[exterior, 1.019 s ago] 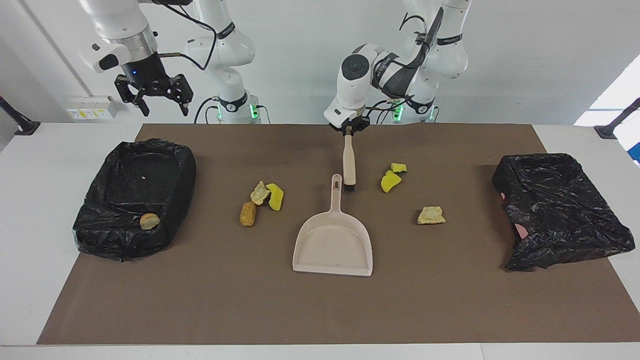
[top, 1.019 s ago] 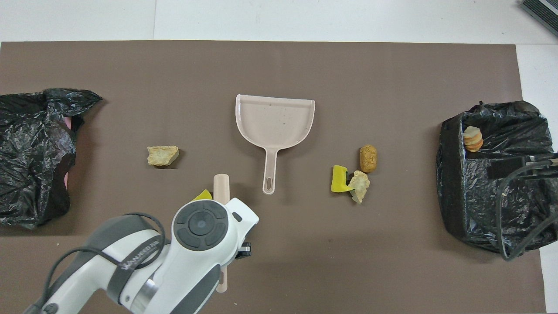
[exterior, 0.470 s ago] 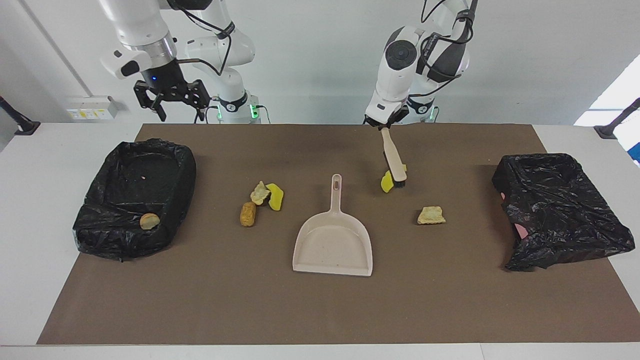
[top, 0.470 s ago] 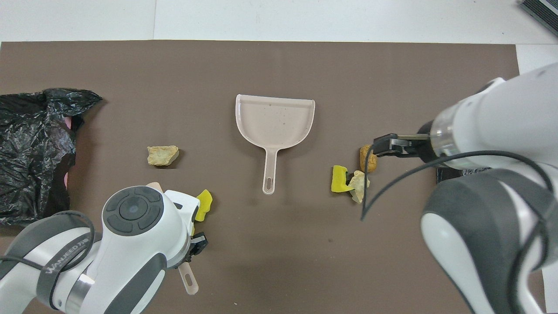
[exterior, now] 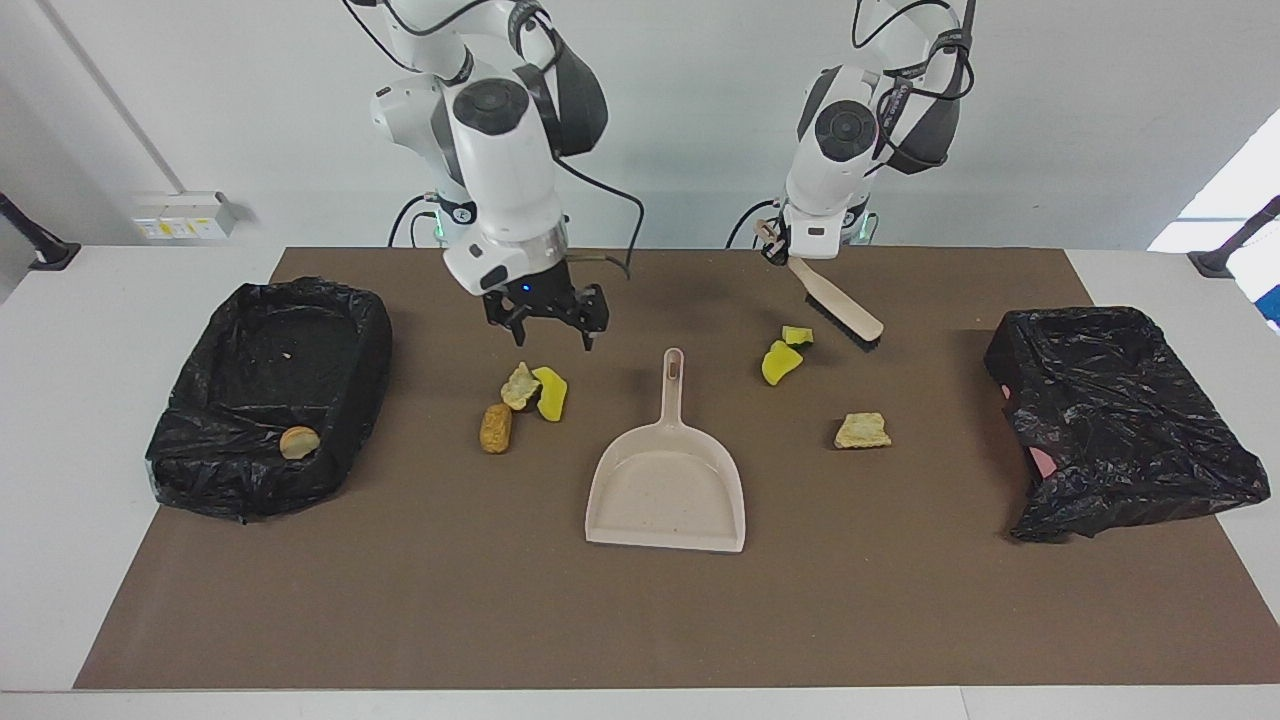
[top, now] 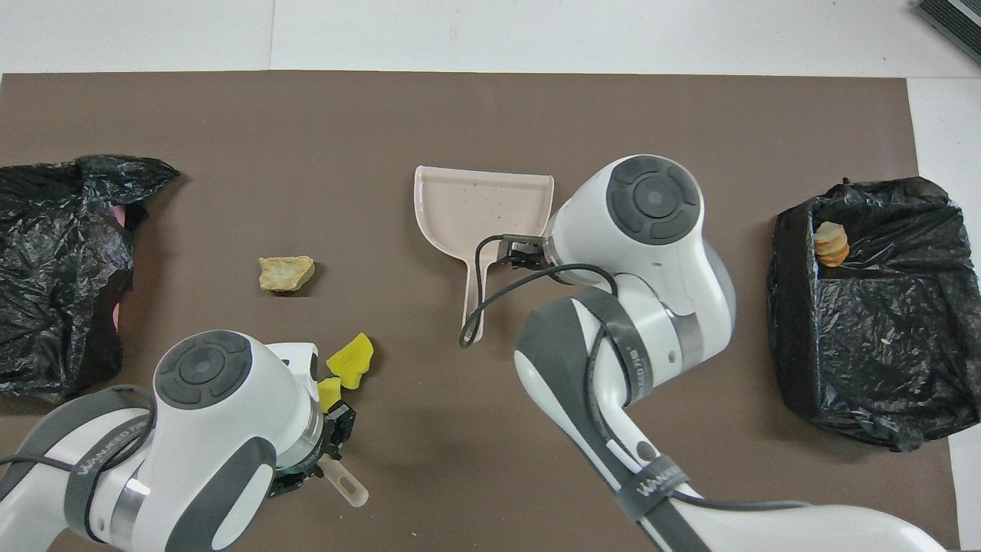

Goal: Sweep and dump trash in bin
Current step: 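Lift the brush with the left gripper while the right gripper grasps the dustpan, then move the brush behind the scraps while the right gripper places the dustpan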

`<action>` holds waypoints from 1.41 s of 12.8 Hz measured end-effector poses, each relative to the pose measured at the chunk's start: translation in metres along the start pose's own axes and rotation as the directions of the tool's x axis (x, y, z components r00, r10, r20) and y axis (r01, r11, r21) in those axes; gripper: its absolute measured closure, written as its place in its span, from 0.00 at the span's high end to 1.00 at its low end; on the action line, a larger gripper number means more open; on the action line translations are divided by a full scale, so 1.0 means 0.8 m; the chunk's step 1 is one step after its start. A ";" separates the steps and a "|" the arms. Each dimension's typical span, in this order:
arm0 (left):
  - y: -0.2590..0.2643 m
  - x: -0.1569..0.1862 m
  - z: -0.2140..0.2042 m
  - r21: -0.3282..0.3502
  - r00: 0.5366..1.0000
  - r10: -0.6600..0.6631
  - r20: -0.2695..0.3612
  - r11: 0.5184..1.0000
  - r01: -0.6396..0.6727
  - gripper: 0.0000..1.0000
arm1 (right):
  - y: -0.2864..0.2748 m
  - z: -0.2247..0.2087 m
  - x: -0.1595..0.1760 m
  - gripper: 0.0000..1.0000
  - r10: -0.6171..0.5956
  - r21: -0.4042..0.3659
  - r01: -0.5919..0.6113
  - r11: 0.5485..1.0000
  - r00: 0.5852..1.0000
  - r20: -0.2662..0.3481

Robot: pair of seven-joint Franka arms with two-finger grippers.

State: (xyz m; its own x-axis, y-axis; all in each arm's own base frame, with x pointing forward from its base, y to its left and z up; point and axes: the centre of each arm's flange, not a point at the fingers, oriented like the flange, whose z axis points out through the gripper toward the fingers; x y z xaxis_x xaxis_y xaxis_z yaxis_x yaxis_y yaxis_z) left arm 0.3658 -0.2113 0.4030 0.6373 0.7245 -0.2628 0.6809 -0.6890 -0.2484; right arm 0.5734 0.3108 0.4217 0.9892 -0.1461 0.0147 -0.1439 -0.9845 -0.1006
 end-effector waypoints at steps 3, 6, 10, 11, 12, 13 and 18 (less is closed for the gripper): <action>0.001 0.038 -0.005 -0.110 0.995 -0.089 0.048 0.990 0.094 0.27 | -0.055 0.053 -0.031 1.00 -0.068 0.000 0.068 0.998 0.998 0.008; 0.011 0.060 -0.013 -0.191 0.996 -0.082 0.039 0.978 0.088 0.27 | -0.080 0.080 -0.056 1.00 -0.108 -0.017 0.108 0.994 0.994 0.032; 0.030 0.085 -0.040 -0.208 0.999 -0.013 0.032 0.978 0.020 0.27 | -0.085 0.096 -0.057 0.90 -0.123 -0.014 0.123 0.992 0.992 0.022; 0.033 0.089 -0.047 -0.197 0.999 0.015 0.035 0.980 -0.008 0.27 | -0.083 0.097 -0.053 0.76 -0.128 -0.011 0.129 0.992 0.992 0.017; 0.032 0.098 -0.057 -0.188 0.998 0.048 0.041 0.981 -0.040 0.27 | -0.081 0.097 -0.051 0.60 -0.136 -0.010 0.136 0.991 0.991 0.013; 0.027 0.109 -0.068 -0.184 0.996 0.079 0.044 0.980 -0.069 0.27 | -0.081 0.097 -0.050 0.49 -0.140 -0.009 0.140 0.990 0.990 0.011; -0.016 0.184 -0.119 -0.174 0.966 0.255 -0.052 0.950 -0.260 0.27 | -0.081 0.091 -0.048 0.32 -0.312 -0.040 0.312 0.949 0.950 -0.010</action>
State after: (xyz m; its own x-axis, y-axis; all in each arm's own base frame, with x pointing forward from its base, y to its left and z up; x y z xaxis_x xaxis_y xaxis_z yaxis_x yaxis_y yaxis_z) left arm 0.4852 -0.0939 0.4560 0.8075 0.5251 -0.2687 0.5440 -0.8391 -0.0051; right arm 0.5470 0.3870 0.3551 0.9843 0.1678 0.0556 0.1707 -0.9840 -0.0516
